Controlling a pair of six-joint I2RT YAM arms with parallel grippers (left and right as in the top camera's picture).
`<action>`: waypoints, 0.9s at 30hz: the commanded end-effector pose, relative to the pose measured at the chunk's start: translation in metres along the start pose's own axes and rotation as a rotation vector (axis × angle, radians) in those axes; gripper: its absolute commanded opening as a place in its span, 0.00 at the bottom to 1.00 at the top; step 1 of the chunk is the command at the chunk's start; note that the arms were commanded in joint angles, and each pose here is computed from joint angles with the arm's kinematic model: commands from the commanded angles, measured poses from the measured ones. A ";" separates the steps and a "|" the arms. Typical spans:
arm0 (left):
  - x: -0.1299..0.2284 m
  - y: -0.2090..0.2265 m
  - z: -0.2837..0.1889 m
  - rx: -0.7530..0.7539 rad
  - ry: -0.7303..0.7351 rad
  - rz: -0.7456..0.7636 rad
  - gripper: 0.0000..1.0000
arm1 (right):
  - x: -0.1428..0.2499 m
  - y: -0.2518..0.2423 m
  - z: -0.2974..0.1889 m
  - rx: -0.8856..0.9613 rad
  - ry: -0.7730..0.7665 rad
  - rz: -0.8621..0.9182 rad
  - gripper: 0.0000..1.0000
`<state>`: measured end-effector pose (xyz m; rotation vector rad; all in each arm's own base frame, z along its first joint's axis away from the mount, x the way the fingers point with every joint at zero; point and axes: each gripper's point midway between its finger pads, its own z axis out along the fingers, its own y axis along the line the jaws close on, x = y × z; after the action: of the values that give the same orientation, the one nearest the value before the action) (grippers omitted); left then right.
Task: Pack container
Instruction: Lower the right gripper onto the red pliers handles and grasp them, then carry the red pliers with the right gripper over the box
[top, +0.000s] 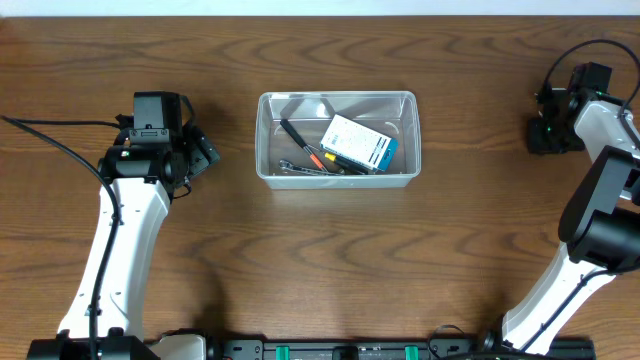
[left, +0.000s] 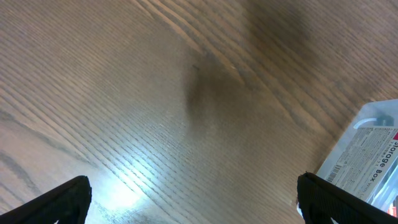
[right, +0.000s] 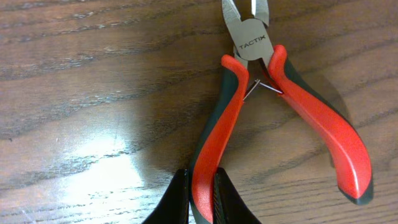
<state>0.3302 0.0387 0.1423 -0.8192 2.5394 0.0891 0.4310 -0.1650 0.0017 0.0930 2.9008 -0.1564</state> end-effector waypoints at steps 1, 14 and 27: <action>-0.004 0.003 0.000 -0.019 -0.010 0.003 0.98 | 0.008 -0.002 0.006 0.005 0.028 0.020 0.08; -0.004 0.003 0.000 -0.019 -0.010 0.003 0.98 | -0.070 -0.005 -0.100 0.038 -0.235 0.008 0.01; -0.004 0.003 0.000 -0.019 -0.010 0.003 0.98 | -0.114 0.123 -0.244 -0.098 -0.492 -0.295 0.01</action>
<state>0.3302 0.0388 0.1424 -0.8193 2.5393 0.0896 0.4951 -0.0659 0.2178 -0.1944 2.4957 -0.1154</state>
